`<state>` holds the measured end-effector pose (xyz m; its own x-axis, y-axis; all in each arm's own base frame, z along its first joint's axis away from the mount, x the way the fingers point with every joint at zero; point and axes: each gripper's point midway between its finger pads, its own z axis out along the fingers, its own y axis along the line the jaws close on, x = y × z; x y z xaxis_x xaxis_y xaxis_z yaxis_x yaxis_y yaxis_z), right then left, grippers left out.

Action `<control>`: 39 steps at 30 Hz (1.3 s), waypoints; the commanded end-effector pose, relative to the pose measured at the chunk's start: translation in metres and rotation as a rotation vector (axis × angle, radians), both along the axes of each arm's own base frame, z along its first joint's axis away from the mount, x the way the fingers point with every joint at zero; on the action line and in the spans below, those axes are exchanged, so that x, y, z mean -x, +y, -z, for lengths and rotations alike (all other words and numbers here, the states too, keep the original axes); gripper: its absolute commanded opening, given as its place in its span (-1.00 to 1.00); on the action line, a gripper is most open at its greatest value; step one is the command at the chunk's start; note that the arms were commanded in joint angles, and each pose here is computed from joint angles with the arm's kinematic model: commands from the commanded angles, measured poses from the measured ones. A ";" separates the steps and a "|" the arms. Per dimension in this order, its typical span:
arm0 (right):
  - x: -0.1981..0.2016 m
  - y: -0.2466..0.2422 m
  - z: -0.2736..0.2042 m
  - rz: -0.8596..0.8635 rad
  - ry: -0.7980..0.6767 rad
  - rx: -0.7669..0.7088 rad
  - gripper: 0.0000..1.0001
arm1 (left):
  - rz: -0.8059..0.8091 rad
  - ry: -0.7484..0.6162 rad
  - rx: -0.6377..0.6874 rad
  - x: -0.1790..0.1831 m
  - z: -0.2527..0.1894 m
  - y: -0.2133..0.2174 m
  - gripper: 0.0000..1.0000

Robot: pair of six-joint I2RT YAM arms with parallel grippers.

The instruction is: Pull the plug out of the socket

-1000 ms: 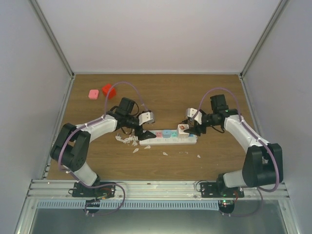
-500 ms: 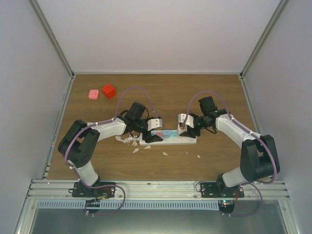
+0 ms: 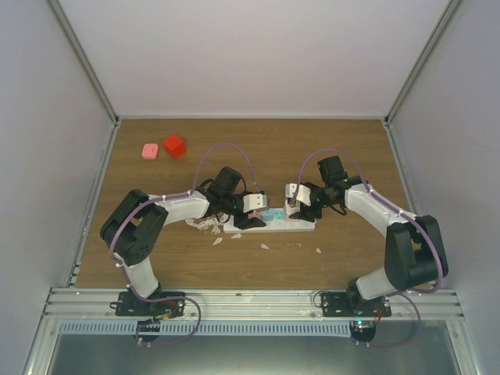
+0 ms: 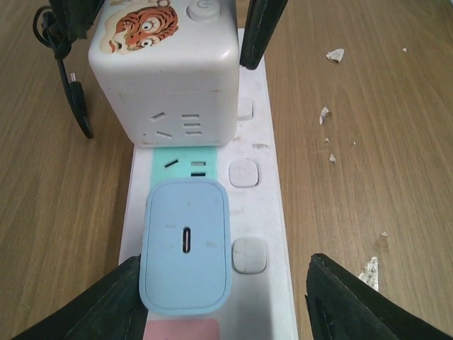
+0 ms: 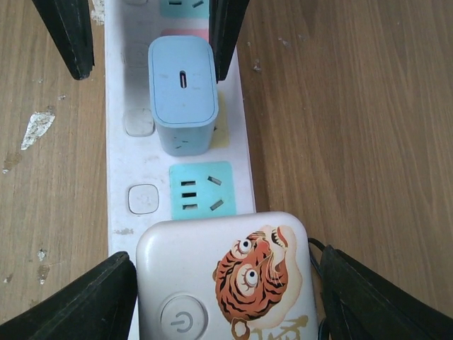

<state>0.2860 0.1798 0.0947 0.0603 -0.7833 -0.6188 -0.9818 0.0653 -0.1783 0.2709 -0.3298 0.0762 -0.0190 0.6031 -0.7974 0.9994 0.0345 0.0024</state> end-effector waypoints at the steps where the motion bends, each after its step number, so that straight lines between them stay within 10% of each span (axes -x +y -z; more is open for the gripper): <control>1: 0.003 -0.002 0.011 0.006 0.026 0.023 0.43 | 0.012 -0.056 0.027 -0.004 -0.003 -0.014 0.20; 24: 0.006 -0.002 0.024 0.009 0.088 0.053 0.22 | 0.017 -0.095 0.105 0.002 -0.021 -0.017 -0.41; 39: 0.008 -0.003 0.034 0.007 0.076 0.098 0.17 | 0.003 -0.084 0.161 -0.003 -0.044 -0.013 -0.47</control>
